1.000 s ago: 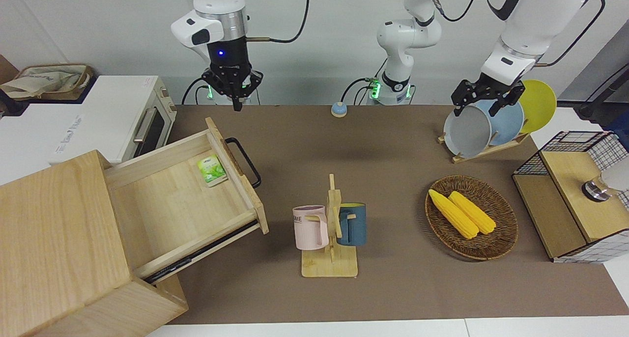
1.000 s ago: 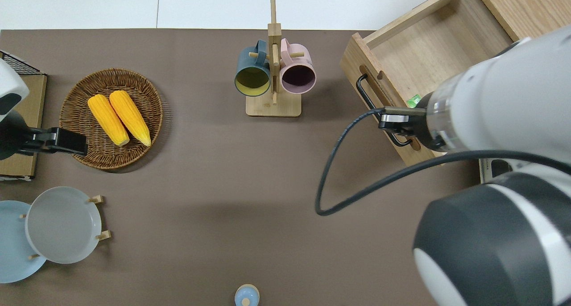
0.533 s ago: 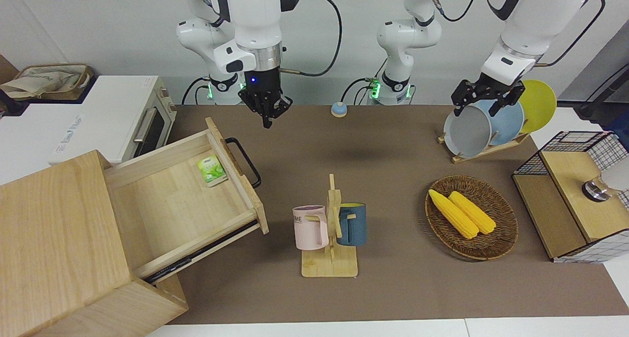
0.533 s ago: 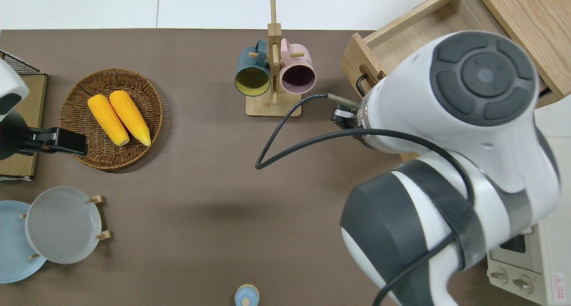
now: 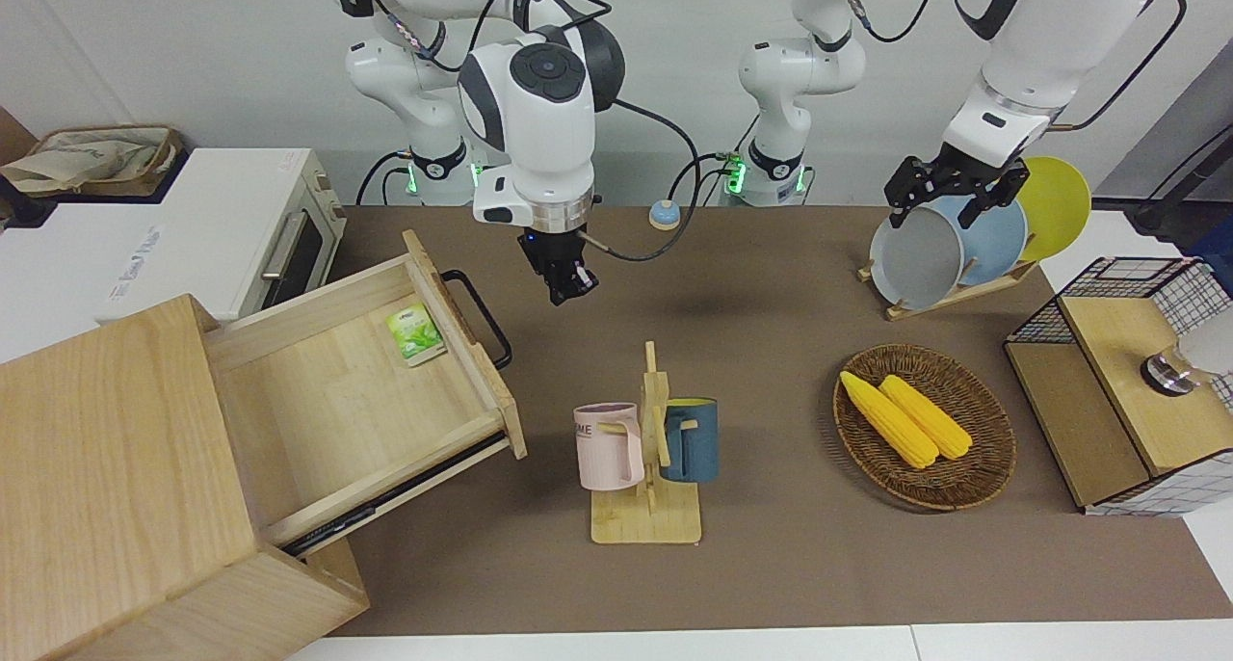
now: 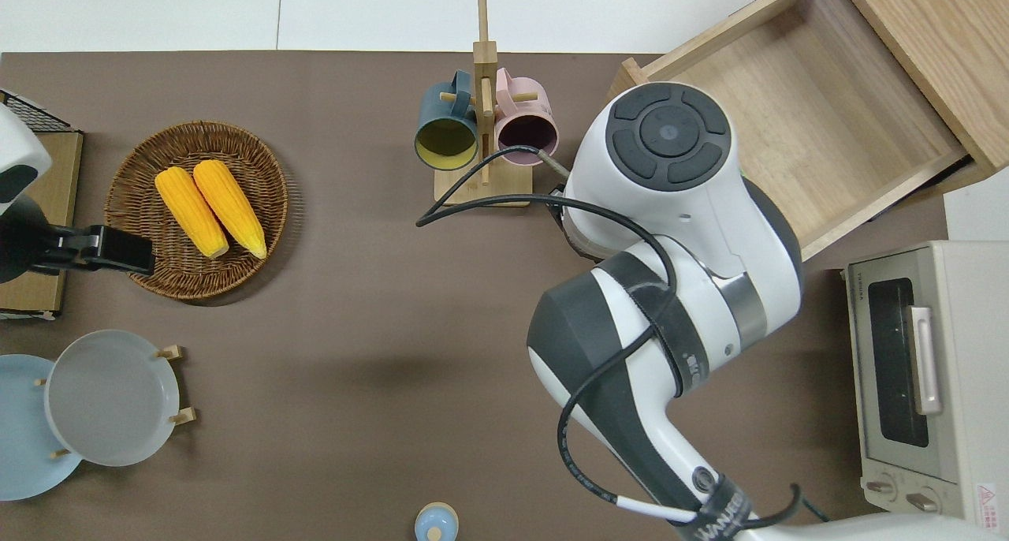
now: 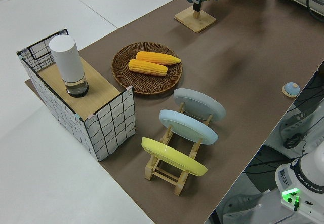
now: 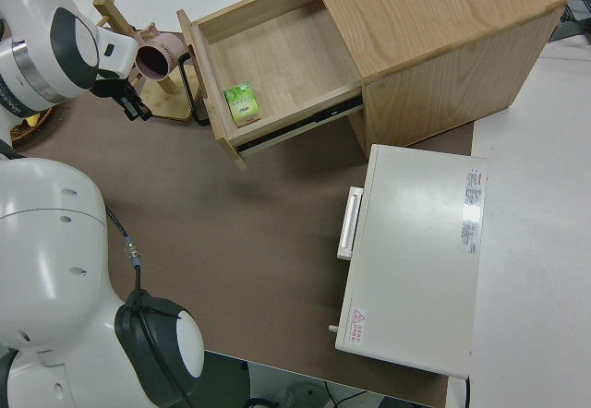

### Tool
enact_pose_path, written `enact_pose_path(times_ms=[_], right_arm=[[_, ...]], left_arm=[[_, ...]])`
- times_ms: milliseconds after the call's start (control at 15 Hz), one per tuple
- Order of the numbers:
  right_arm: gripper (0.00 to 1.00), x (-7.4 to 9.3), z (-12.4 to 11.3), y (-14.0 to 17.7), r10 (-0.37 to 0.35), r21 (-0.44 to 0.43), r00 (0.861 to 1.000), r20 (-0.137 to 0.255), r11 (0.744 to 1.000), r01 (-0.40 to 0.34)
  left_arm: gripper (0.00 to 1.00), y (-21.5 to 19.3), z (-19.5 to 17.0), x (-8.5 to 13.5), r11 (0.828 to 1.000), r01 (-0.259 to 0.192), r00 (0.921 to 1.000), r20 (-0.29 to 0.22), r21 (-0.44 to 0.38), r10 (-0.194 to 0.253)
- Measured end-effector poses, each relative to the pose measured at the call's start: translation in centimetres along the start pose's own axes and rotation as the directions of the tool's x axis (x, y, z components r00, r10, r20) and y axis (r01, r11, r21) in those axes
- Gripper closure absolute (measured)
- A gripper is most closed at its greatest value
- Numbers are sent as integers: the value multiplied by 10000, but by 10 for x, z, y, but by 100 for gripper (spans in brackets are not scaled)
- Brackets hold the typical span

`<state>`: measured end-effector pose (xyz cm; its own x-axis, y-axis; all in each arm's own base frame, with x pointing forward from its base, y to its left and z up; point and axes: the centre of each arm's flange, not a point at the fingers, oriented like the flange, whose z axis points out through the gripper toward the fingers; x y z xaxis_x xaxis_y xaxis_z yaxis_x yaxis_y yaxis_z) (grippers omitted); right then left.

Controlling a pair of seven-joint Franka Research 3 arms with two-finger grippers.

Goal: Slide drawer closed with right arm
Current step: 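Continue sliding the wooden drawer shut with the right arm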

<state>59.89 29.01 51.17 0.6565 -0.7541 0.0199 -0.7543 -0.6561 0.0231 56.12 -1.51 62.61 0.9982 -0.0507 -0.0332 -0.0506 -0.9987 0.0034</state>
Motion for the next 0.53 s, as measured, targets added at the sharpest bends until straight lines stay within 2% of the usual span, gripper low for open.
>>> enact_pose_path(times_ms=[267,533], right_arm=[[99,5,23,-4,918,-92,9958,19,9957,-918],[99,26,29,2,1421,-174,9898,-46,9897,-1421]], left_arm=[[0,0,0,0,10000,0,10000,0,0,0],[0,0,0,0,10000,0,10000,0,0,0]])
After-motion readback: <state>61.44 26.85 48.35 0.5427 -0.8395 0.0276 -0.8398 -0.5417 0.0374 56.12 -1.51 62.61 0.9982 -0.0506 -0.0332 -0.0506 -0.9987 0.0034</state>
